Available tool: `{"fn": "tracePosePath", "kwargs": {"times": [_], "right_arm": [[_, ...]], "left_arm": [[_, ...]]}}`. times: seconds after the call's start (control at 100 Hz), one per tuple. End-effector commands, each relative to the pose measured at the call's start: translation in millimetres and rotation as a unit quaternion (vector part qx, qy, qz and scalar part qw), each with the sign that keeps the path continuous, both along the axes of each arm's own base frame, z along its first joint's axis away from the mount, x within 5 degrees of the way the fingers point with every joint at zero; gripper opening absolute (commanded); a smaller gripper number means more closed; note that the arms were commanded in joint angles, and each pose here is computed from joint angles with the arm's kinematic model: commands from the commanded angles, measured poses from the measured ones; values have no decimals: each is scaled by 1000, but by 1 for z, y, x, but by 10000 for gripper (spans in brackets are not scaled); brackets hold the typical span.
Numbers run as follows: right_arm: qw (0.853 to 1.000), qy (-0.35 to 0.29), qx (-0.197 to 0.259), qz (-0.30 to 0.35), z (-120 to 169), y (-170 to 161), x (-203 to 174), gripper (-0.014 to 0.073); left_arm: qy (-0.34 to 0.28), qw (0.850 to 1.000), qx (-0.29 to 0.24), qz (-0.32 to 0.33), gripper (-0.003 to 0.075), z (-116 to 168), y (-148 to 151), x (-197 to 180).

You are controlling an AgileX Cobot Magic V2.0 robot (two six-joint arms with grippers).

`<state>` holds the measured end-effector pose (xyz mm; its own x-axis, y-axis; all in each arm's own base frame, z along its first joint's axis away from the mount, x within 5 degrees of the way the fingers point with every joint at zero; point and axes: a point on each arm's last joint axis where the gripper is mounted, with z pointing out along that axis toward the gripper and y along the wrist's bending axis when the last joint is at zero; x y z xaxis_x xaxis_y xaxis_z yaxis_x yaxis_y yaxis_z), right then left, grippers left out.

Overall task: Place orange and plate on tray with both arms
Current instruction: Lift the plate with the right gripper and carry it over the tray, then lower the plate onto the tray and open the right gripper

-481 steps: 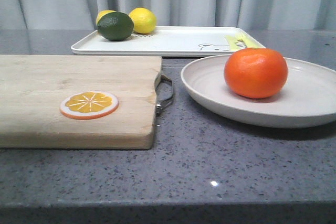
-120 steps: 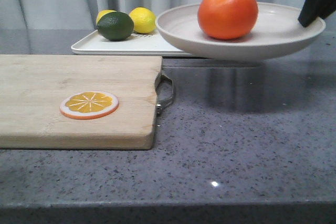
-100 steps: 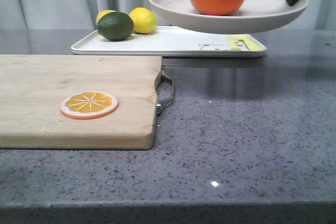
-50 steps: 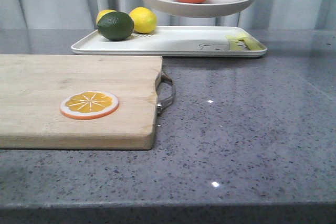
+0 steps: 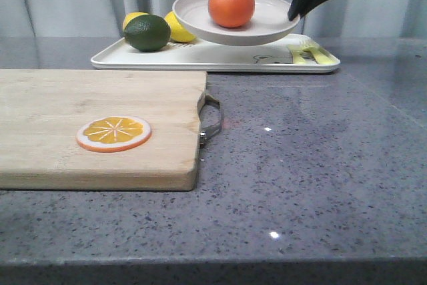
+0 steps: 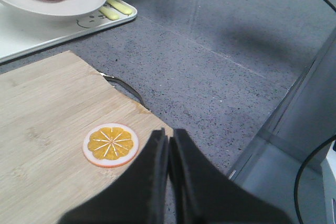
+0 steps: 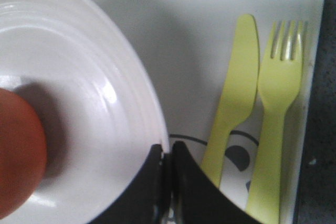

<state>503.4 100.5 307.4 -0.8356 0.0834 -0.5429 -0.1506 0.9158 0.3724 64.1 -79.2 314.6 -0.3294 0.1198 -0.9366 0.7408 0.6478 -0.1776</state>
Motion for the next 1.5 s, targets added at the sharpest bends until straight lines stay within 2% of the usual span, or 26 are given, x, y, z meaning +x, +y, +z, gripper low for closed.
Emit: {"fn": "tracePosePath", "kwargs": {"times": [0.0, 0.29, 0.69, 0.92, 1.0, 1.12, 1.19, 1.32, 1.49], "right_arm": [[996, -78, 40, -11, 43, 1, -6, -66], [993, -105, 48, -27, 37, 1, 5, -66], [996, -72, 46, -24, 10, 3, 14, -66], [996, -70, 46, -24, 8, 3, 14, -62], [996, -69, 46, -24, 8, 3, 14, -13], [996, -69, 51, -23, 8, 4, 14, 128], [996, -69, 55, -23, 9, 4, 14, 171], [995, -77, 56, -22, 18, 4, 11, 174], [994, -94, 55, -17, 44, 2, -2, 173]], "left_arm": [[-25, 999, -36, 9, -20, 14, 0, 2], [-25, 999, -36, 9, -20, 14, 0, 2], [-26, 999, -36, 9, -20, 14, 0, 2], [-26, 999, -36, 9, -20, 14, 0, 2], [-26, 999, -36, 9, -20, 14, 0, 2], [-26, 999, -36, 9, -20, 14, 0, 2], [-26, 999, -36, 9, -20, 14, 0, 2], [-26, 999, -36, 9, -20, 14, 0, 2], [-26, 999, -36, 9, -20, 14, 0, 2]]}}
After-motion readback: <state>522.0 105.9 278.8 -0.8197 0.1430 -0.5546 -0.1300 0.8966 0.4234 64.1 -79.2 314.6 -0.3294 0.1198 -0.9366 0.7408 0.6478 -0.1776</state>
